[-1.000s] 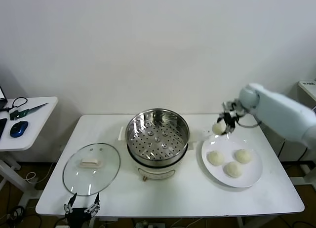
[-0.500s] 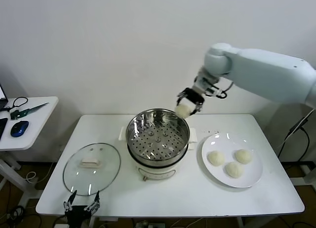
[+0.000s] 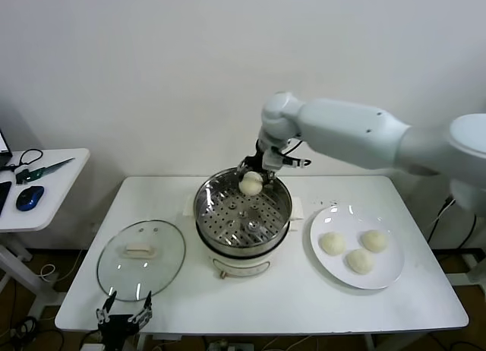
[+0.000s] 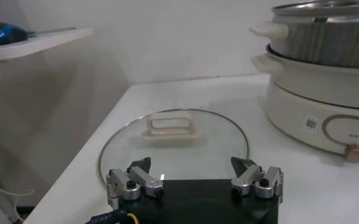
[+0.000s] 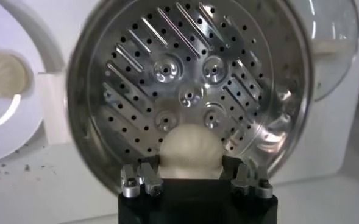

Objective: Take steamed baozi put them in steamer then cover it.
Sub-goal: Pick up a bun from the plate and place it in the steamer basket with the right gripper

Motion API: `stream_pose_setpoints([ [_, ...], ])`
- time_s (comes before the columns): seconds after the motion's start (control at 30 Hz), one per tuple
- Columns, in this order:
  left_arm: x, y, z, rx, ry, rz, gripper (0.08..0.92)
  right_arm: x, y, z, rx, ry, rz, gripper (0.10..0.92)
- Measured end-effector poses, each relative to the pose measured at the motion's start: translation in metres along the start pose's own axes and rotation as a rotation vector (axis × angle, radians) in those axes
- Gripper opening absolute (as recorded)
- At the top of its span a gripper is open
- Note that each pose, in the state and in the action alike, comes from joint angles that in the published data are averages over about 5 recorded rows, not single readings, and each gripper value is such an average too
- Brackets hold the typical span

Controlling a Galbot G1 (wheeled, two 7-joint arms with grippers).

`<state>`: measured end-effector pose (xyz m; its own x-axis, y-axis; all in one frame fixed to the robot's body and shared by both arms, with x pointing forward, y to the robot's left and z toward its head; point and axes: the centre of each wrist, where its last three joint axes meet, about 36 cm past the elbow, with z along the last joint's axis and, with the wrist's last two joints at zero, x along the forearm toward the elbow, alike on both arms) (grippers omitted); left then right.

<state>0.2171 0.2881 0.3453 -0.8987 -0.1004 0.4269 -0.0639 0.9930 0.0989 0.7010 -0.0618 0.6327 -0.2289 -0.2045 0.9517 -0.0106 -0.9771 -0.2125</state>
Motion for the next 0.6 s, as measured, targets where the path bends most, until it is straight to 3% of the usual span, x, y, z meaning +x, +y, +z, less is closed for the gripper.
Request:
stream_pose_setpoints([
  [0.5, -0.004, 0.0, 0.002, 0.01, 0.0, -0.008, 0.823, -0.048, -0.007, 0.009, 0.033, 0.004, -0.017, 0.691],
  [0.6, -0.005, 0.0, 0.001, 0.011, -0.002, -0.009, 0.823, -0.049, -0.008, 0.011, 0.034, 0.004, -0.011, 0.734],
])
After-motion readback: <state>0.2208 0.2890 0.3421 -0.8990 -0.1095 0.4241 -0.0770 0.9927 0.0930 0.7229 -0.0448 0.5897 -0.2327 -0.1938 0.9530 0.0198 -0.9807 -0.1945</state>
